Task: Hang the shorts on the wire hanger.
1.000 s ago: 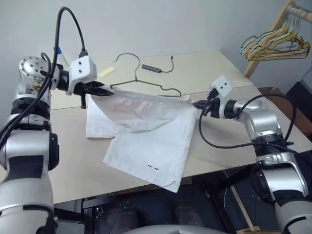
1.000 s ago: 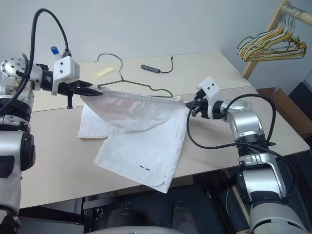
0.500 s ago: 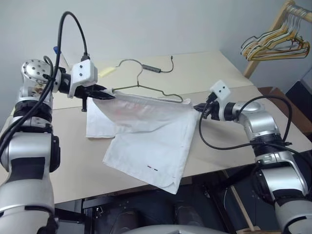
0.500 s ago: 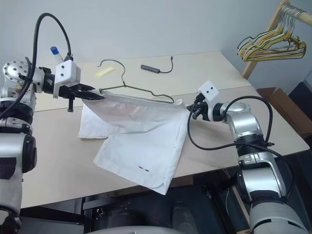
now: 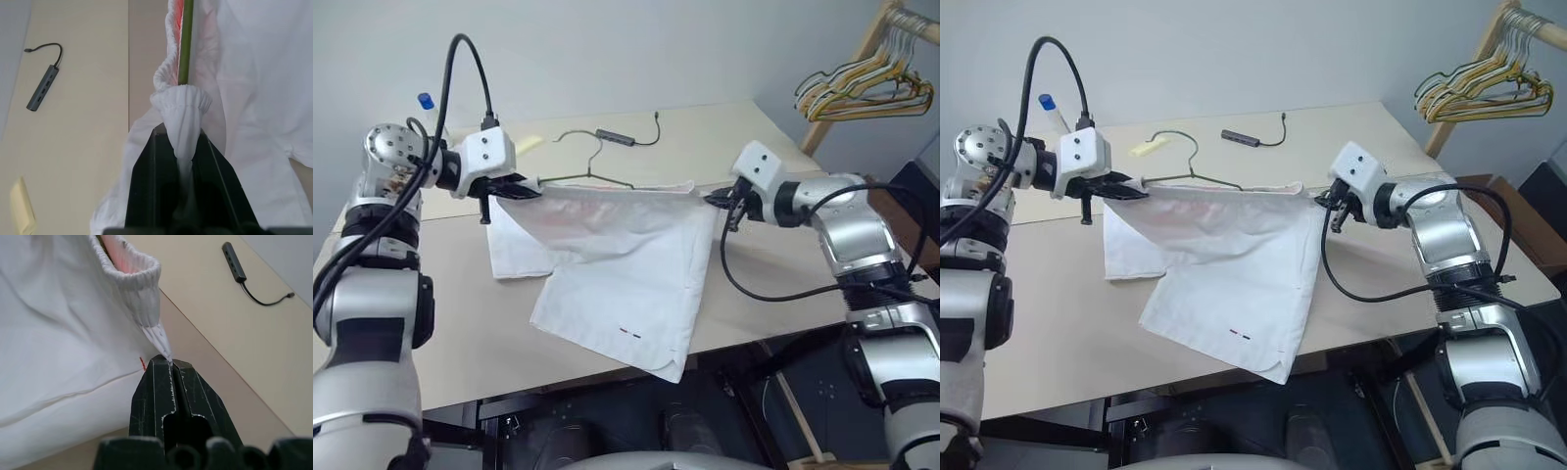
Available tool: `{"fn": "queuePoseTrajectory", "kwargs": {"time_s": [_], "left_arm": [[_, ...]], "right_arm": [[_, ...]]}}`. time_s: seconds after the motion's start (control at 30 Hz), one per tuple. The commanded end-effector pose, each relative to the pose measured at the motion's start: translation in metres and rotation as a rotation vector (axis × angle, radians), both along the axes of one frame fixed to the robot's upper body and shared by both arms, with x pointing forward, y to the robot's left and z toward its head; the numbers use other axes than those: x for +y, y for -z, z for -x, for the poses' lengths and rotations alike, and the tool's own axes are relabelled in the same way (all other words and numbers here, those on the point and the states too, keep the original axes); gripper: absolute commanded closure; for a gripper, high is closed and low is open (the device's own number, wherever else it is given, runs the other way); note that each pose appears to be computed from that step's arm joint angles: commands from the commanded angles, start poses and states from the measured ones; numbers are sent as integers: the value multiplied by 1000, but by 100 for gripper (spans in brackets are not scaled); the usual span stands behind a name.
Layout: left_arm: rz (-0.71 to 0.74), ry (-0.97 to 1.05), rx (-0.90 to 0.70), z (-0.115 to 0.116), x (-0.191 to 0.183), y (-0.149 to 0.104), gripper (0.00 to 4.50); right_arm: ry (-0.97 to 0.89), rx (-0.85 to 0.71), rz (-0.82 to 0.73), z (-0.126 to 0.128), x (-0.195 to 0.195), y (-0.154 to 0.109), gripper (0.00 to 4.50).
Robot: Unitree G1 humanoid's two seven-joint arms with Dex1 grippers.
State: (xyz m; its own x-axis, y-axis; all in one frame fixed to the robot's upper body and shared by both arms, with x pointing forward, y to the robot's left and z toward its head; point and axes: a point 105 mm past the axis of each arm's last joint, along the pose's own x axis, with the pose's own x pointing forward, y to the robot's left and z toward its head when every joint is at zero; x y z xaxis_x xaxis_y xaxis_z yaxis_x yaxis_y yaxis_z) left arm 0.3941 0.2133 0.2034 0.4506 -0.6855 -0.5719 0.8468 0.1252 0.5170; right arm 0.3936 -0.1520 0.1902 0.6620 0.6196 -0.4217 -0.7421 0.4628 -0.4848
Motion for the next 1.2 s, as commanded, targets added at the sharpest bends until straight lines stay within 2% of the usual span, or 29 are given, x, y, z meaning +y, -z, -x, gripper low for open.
{"fn": "queuePoseTrajectory", "kwargs": {"time_s": [0.03, 0.2, 0.33, 0.47, 0.67, 0.83, 0.97, 1.07, 1.2], "left_arm": [[53, 2, -37, 1, 1, -21, 450], [24, -7, -61, -1, 2, -23, 450], [74, 28, -64, 3, -1, -29, 450], [154, 71, -62, 7, -9, -37, 450], [97, 52, -34, 9, -2, -25, 450], [107, 41, -46, 6, -4, -24, 450], [119, 42, -60, 5, -7, -24, 450], [139, 48, -62, 5, -7, -28, 450], [118, 49, -56, 7, -4, -27, 450]], "right_arm": [[-68, -125, 138, 9, 21, -51, 447], [-142, -158, 175, 21, 53, -81, 447], [-158, -156, 170, 21, 65, -83, 447], [-154, -149, 203, 17, 71, -72, 447], [-156, -170, 174, 17, 82, -80, 447], [-179, -152, 121, 21, 89, -83, 447], [-212, -194, 190, 21, 89, -71, 447], [-236, -214, 237, 19, 87, -57, 381], [-274, -210, 265, 22, 86, -49, 243]]}}
